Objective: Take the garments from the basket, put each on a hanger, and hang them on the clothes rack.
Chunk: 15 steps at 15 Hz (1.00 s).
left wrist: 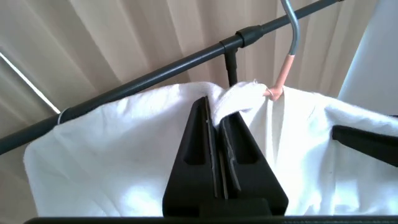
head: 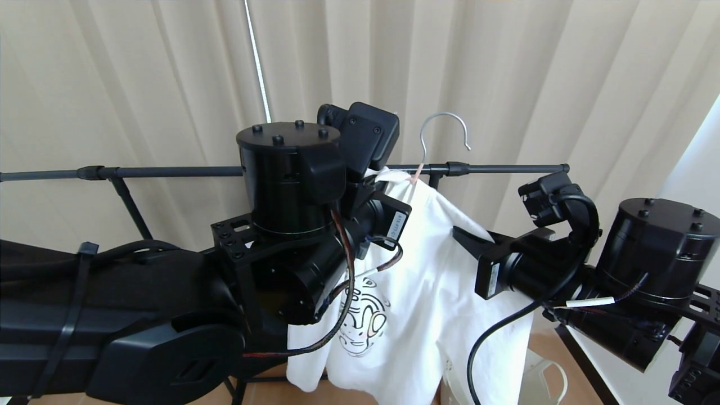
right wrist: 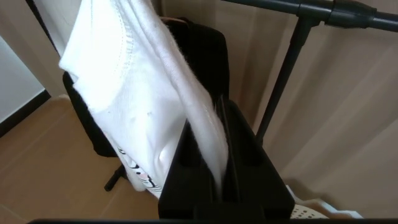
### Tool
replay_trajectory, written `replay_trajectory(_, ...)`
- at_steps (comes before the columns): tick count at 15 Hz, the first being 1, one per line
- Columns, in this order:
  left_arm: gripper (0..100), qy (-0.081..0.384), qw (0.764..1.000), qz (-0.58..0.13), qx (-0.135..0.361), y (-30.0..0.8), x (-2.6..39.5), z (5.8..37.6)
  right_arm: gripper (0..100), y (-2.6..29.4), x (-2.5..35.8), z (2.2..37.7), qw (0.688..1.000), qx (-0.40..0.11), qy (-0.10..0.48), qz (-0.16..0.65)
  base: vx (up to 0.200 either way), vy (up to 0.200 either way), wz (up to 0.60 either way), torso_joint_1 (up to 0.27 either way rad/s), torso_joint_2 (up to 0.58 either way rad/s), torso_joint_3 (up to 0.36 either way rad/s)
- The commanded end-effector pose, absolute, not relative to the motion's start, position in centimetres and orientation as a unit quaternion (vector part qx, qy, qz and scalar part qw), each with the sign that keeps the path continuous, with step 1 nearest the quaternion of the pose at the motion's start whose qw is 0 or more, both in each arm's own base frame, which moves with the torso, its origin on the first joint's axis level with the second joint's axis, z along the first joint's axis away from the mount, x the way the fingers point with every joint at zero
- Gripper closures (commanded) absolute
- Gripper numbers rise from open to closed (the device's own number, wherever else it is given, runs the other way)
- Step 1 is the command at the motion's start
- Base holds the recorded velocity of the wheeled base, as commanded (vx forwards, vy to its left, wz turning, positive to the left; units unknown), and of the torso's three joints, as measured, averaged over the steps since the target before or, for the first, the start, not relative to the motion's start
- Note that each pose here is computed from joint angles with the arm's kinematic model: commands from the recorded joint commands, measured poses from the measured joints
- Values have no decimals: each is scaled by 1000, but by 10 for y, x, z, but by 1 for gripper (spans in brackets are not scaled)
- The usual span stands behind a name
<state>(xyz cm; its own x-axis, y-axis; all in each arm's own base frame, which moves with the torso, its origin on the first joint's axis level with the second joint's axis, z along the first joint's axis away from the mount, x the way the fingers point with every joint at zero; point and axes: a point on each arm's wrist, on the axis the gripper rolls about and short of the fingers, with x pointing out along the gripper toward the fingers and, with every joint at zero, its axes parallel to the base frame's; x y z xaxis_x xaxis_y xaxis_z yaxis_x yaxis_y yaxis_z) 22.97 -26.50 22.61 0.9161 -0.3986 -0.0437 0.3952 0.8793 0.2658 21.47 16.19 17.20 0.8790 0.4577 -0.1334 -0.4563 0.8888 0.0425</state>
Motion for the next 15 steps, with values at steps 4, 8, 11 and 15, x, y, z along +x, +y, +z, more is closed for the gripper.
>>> replay_trajectory(4, 100, 9, 967, -204, 149, -262, 230, 215, 100, 162, 215, 173, 970, 8, 62, 235, 0, 0, 0, 0, 0, 0)
replay_trajectory(8, 0, 3, 964, -215, 160, -261, 228, 211, 100, 162, 215, 174, 970, 9, 60, 235, 0, 0, 0, 0, 0, 0)
replay_trajectory(11, 0, -9, 966, -209, 153, -255, 228, 212, 100, 160, 218, 173, 971, 10, 62, 229, 0, 0, 0, 0, 0, 0)
replay_trajectory(15, 0, -41, 964, -225, 136, -230, 220, 222, 100, 143, 227, 175, 973, 15, 60, 221, 0, 0, 0, 0, 0, 0)
